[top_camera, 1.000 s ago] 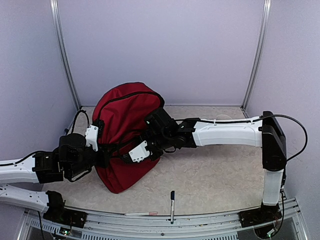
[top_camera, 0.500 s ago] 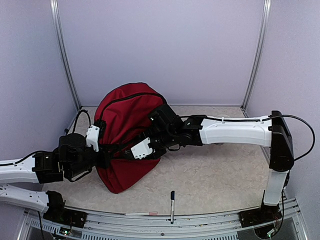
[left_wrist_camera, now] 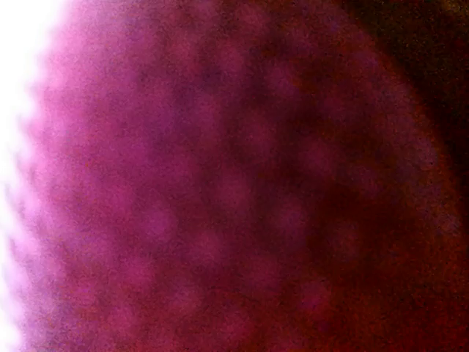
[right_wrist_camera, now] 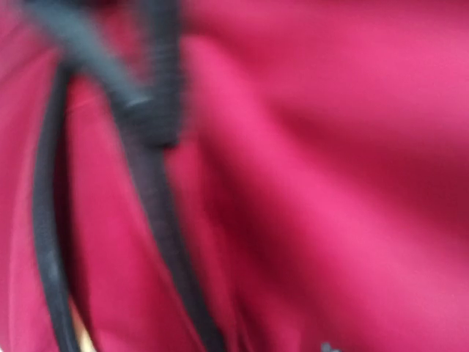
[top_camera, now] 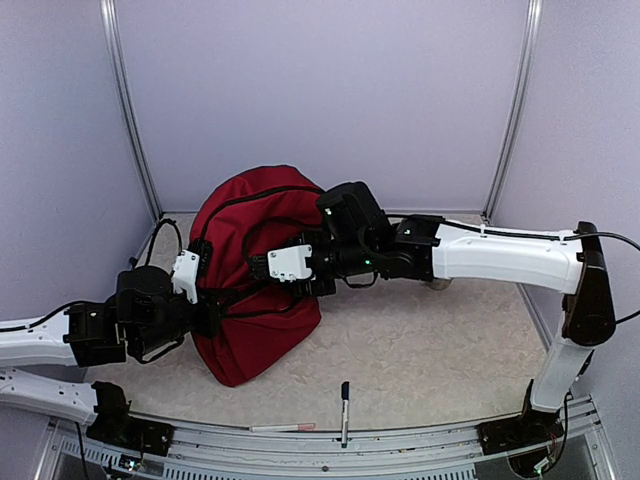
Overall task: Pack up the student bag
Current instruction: Place the pen in the lower front pocket of the bag, then move the pen to the center of the board.
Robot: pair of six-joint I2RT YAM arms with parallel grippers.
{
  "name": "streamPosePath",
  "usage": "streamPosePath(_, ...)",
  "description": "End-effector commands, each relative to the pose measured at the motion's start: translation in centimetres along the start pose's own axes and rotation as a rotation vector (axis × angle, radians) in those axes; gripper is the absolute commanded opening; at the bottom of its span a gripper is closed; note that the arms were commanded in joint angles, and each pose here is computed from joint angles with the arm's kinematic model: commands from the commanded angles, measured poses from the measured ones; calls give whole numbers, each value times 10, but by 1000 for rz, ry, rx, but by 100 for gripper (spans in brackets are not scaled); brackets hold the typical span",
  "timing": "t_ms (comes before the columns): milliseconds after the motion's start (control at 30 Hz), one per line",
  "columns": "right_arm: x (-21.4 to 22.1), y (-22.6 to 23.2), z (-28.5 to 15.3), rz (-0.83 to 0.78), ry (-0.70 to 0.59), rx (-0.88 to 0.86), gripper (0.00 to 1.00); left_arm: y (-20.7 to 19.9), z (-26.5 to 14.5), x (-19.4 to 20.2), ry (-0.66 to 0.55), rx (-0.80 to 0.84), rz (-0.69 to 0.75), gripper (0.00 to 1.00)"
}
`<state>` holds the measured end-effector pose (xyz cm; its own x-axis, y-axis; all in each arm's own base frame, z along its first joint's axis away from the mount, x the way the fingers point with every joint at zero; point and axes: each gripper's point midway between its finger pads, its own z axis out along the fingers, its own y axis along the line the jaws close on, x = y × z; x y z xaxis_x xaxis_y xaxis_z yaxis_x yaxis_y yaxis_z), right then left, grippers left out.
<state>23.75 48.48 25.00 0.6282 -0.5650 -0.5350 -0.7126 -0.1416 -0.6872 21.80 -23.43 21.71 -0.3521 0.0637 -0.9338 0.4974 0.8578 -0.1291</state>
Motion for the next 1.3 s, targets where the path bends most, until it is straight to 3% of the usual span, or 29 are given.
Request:
streamPosePath(0, -16, -66, -49, 497, -53, 255, 55, -12, -14, -42, -132, 64, -99, 9)
streamPosePath(67, 5, -65, -58, 726, -5, 330, 52, -11, -14, -40, -131, 58, -98, 9)
streamPosePath(167, 48, -25, -56, 1086, 104, 357, 50, -10, -13, -38, -127, 55, -92, 9)
streamPosePath(300, 81, 60, -47, 1308, 317, 306, 51, -12, -13, -37, -128, 65, -93, 10)
streamPosePath(467, 107, 167, -38, 1311, 703, 167, 61, -12, -12, -35, -125, 66, -86, 10)
streamPosePath(600, 107, 217, -35, 1315, 838, 67, 66, -14, -11, -34, -123, 76, -84, 12)
streamPosePath(800, 106, 255, -36, 1307, 937, -12, 66, -16, -11, -31, -115, 84, -68, 13)
streamPosePath(1133, 97, 291, -25, 1397, 901, -191, 48, -14, -9, -27, -109, 77, -60, 13)
streamPosePath(1267, 123, 284, -29, 1386, 939, -139, 29, -13, -8, -25, -101, 73, -56, 13)
